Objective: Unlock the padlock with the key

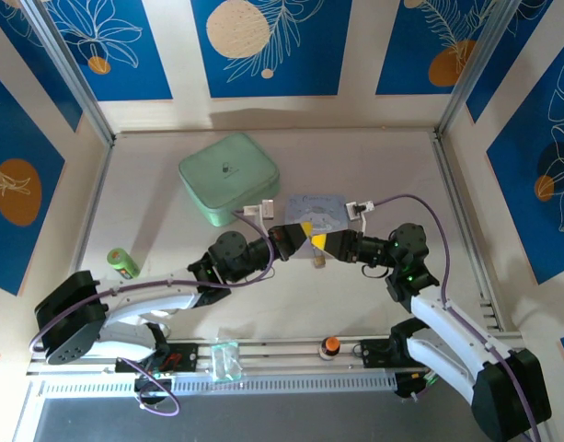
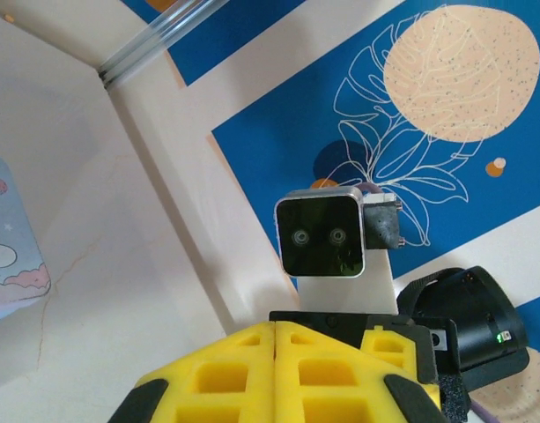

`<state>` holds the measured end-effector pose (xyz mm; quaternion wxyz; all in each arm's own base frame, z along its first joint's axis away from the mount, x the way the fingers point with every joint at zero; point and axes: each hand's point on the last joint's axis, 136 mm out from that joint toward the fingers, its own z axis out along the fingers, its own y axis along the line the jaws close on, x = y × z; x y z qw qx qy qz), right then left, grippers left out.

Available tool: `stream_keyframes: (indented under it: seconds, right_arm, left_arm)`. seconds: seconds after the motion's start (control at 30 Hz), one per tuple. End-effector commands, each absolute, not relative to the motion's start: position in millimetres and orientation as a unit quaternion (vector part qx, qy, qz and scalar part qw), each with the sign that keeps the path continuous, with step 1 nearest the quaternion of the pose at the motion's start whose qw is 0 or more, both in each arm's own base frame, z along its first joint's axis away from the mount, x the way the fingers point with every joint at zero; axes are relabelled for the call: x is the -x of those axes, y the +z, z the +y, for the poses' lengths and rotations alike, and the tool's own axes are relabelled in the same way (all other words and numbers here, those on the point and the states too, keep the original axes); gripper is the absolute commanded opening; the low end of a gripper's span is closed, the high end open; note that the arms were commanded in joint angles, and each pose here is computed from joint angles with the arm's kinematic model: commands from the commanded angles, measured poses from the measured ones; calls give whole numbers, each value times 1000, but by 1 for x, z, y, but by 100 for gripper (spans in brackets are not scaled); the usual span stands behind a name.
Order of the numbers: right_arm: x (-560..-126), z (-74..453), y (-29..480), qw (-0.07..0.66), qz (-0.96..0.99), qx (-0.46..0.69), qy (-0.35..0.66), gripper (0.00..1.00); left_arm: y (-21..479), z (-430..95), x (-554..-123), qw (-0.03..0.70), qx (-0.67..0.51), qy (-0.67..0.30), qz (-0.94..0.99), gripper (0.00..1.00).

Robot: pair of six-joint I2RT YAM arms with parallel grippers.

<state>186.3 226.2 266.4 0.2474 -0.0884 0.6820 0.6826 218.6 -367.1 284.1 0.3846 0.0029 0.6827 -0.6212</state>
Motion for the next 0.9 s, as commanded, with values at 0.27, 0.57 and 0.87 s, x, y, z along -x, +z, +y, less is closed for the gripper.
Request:
stream_keyframes:
  seconds: [0.27, 0.57, 0.87]
  right_arm:
    - [-194, 226, 256, 263, 685, 59, 677, 15]
    - [-198, 226, 261, 271, 679, 57, 680, 12]
    - [-195, 234, 259, 259, 681, 63, 682, 8]
  left_arm:
    - [288, -361, -225, 389, 28, -638, 664, 0]
    - [283, -363, -225, 386, 26, -634, 669, 0]
    - [278, -363, -227, 383, 32, -632, 673, 0]
